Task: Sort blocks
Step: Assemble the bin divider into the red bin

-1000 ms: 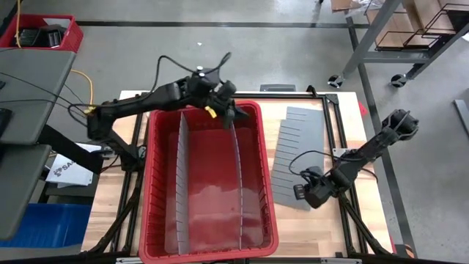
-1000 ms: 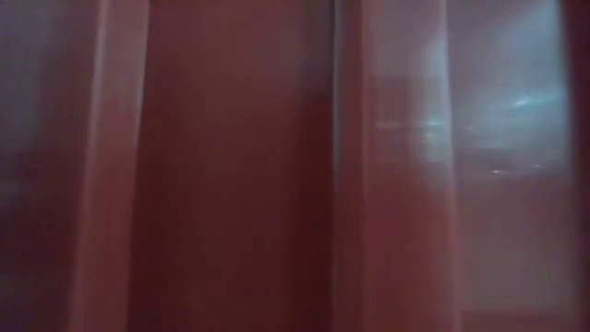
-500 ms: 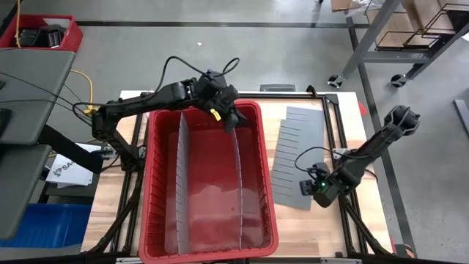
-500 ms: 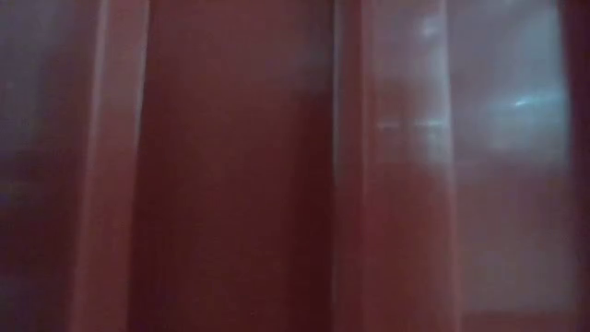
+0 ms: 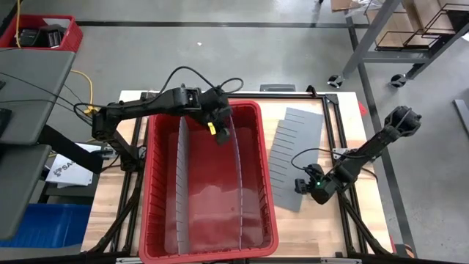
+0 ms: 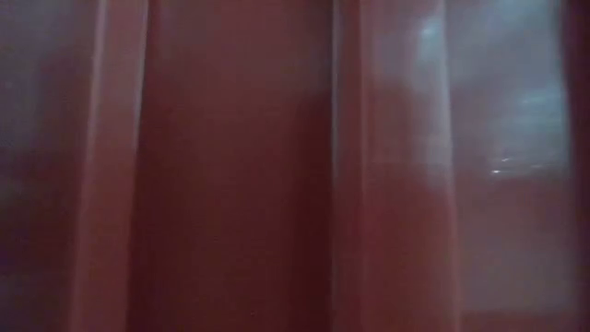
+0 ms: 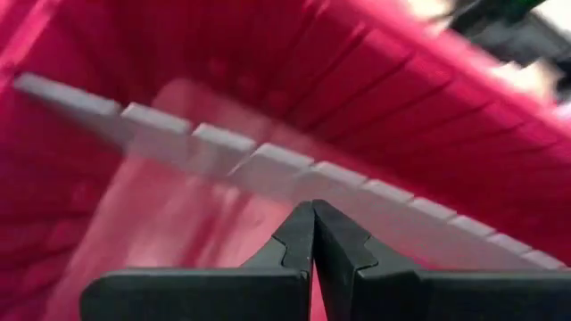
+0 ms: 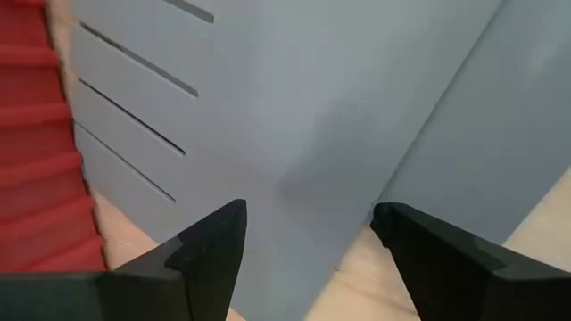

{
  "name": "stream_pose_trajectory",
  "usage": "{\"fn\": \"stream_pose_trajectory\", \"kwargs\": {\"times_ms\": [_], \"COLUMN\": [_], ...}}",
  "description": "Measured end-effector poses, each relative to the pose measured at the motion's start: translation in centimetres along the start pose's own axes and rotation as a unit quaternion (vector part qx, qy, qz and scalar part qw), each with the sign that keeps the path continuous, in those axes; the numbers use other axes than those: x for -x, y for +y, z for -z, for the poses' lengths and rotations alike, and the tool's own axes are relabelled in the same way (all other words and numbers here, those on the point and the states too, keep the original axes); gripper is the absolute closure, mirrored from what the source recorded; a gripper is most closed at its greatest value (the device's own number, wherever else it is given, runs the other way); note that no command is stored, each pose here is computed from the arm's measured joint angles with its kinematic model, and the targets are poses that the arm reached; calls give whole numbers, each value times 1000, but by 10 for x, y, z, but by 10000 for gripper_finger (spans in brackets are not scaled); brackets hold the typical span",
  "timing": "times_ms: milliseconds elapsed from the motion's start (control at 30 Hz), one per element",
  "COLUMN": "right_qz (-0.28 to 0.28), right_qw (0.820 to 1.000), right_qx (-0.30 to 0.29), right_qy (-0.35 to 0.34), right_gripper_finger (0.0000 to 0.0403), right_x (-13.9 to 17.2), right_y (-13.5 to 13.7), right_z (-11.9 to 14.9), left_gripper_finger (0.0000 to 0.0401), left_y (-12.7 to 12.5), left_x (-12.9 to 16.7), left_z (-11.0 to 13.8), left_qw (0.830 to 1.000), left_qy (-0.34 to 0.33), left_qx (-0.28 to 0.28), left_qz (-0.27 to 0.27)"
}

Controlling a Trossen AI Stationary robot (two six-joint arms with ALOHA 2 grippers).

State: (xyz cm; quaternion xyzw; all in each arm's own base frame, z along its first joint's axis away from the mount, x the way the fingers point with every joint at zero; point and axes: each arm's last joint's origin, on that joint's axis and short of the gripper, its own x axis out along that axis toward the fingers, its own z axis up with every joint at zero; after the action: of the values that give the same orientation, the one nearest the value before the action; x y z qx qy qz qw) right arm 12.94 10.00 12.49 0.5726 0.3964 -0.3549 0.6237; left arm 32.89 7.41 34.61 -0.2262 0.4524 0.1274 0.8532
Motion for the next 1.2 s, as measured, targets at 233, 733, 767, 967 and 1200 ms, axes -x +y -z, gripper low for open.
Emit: {"fn": "stream_pose_trajectory", "kwargs": {"times_ms": [233, 733, 767, 967, 1200], "right_qz": [-53, -77, -79, -82, -85], "right_qw": [998, 996, 996, 996, 995], "right_qx": [0, -6, -7, -3, -5], "right_qy": [-43, -48, -48, -46, -44], "right_gripper_finger": [141, 142, 142, 142, 142], "right_x": [-1, 0, 0, 0, 0], "right_y": [5, 9, 9, 10, 11], "right_z": [-1, 0, 0, 0, 1], "left_gripper_finger": [401, 401, 401, 401, 401], "left_y": [7, 29, 32, 25, 21], "left_x": [0, -39, -40, -17, 42], "left_z": [13, 20, 20, 8, 18], "left_qw": [996, 988, 984, 990, 979], "left_qy": [59, 39, 38, 17, 32], "left_qx": [-21, -23, -16, -4, -22], "left_qz": [-57, -151, -176, -143, -200]}}
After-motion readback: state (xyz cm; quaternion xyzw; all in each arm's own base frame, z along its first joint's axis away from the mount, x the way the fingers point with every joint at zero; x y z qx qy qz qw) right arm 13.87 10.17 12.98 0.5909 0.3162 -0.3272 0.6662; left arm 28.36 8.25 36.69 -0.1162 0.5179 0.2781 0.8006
